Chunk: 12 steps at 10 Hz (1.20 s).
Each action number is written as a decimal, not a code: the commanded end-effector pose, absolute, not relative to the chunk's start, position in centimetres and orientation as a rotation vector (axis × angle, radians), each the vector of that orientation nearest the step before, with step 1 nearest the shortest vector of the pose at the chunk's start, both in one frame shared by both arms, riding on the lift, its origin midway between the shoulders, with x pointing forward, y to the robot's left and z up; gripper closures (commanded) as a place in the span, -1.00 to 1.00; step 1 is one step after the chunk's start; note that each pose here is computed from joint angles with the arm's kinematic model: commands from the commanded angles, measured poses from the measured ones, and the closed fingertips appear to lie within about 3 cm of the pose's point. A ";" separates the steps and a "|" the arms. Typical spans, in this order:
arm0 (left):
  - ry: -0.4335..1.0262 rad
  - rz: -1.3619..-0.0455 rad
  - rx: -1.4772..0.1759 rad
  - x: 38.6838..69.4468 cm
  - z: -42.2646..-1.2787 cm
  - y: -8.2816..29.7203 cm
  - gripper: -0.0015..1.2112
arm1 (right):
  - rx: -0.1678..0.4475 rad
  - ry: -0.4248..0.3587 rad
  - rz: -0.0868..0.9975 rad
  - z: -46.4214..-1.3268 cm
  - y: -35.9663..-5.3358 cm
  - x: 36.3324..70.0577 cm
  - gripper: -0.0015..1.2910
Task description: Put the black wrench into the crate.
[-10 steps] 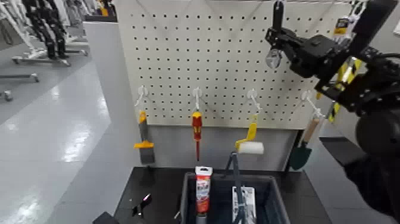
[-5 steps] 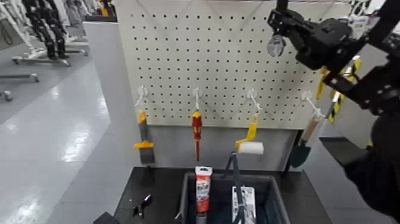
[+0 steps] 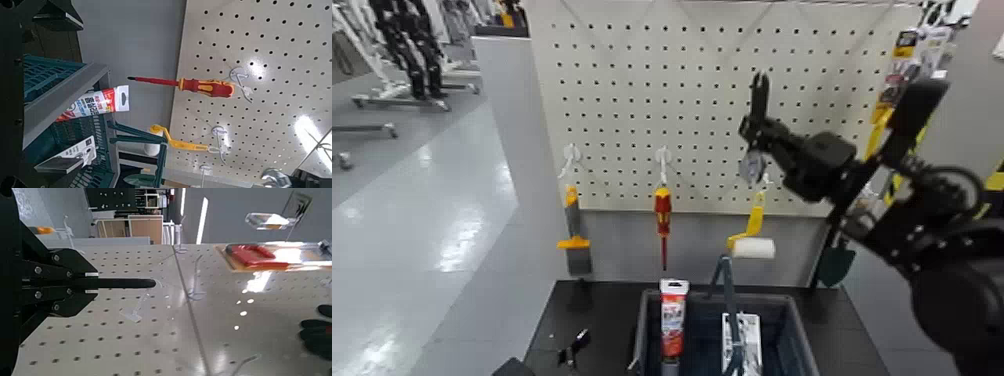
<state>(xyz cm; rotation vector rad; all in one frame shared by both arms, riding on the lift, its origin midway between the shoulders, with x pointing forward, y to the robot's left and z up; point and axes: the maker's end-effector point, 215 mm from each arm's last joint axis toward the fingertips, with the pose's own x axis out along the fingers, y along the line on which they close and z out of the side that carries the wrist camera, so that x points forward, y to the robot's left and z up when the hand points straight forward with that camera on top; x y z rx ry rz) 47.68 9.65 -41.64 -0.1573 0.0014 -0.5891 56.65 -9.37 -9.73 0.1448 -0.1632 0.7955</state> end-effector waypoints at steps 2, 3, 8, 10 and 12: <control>-0.005 -0.577 -0.157 47.8 -41.6 10.0 -0.83 | 0.315 0.050 0.721 -21.7 -10.7 55.3 0.97; -0.007 -0.575 -0.156 47.8 -41.6 10.0 -0.83 | 0.370 0.096 0.709 -24.3 -11.0 54.7 0.97; -0.011 -0.567 -0.161 47.7 -41.7 10.1 -0.83 | 0.395 0.193 0.641 -29.0 -13.3 53.4 0.97; -0.011 -0.567 -0.162 47.7 -41.6 10.0 -0.83 | 0.383 0.247 0.625 -31.6 -13.5 52.9 0.97; -0.017 -0.566 -0.161 47.7 -41.5 10.1 -0.83 | 0.383 0.312 0.609 -34.7 -13.6 52.3 0.97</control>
